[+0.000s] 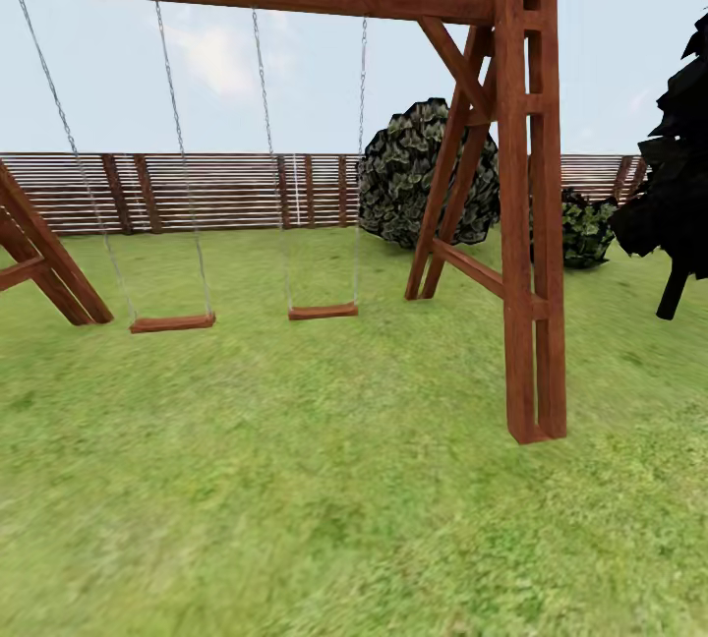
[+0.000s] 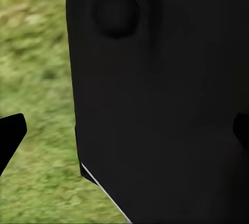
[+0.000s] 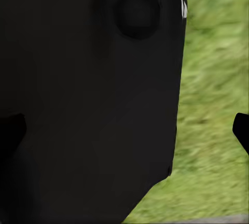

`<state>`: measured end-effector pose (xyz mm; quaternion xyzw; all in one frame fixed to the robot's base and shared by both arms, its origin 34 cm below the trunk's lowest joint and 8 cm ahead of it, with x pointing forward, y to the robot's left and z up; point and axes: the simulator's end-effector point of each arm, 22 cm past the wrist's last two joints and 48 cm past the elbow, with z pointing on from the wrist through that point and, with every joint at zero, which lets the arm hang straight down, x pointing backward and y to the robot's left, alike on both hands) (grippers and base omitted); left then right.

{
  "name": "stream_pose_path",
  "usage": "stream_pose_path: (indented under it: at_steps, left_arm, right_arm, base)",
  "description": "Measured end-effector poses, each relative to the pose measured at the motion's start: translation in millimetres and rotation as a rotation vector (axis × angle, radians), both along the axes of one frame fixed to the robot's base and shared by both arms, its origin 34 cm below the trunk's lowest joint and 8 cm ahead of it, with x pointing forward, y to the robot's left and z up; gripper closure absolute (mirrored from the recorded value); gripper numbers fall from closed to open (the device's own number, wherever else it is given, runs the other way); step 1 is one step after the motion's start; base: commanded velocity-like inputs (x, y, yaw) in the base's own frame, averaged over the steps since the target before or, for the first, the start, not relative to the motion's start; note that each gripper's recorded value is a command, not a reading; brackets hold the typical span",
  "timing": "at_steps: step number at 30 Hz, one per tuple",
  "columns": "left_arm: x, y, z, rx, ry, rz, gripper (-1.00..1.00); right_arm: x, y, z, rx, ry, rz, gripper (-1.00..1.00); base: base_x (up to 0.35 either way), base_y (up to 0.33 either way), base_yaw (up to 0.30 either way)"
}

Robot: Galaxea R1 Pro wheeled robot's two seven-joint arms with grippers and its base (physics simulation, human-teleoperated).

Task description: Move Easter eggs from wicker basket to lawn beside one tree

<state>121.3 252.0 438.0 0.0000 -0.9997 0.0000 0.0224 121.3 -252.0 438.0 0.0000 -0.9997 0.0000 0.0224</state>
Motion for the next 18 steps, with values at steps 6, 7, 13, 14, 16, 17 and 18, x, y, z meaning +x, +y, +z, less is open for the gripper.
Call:
stream_pose_path:
  at_steps: [6, 7, 13, 14, 16, 17, 18]
  left_arm:
    - [11, -22, 7, -0.028, -0.025, 0.002, -1.00]
    - [12, -26, 8, -0.032, -0.027, 0.003, -1.00]
    - [14, -29, 18, -0.035, -0.029, 0.007, -1.00]
    - [13, -26, 20, -0.029, -0.029, 0.007, -1.00]
    - [13, -17, 23, -0.018, -0.029, 0.008, -1.00]
    - [14, -14, 25, -0.014, -0.029, 0.009, -1.00]
    - [14, -13, 26, -0.013, -0.029, 0.008, -1.00]
  right_arm:
    - [14, 16, 6, 0.016, -0.033, -0.001, -1.00]
    - [15, 13, 8, 0.012, -0.037, -0.002, -1.00]
    - [30, 3, 18, -0.001, -0.086, -0.004, -1.00]
    - [33, 3, 20, 0.000, -0.096, -0.004, -1.00]
    - [36, 2, 23, -0.002, -0.109, -0.005, -1.00]
    - [38, 2, 25, -0.002, -0.115, -0.005, -1.00]
    - [39, 2, 27, -0.003, -0.121, -0.005, -1.00]
  base:
    - [0.000, 0.000, 0.000]
    - [0.000, 0.000, 0.000]
    - [0.000, 0.000, 0.000]
    - [0.000, 0.000, 0.000]
    - [0.000, 0.000, 0.000]
    - [0.000, 0.000, 0.000]
    - [0.000, 0.000, 0.000]
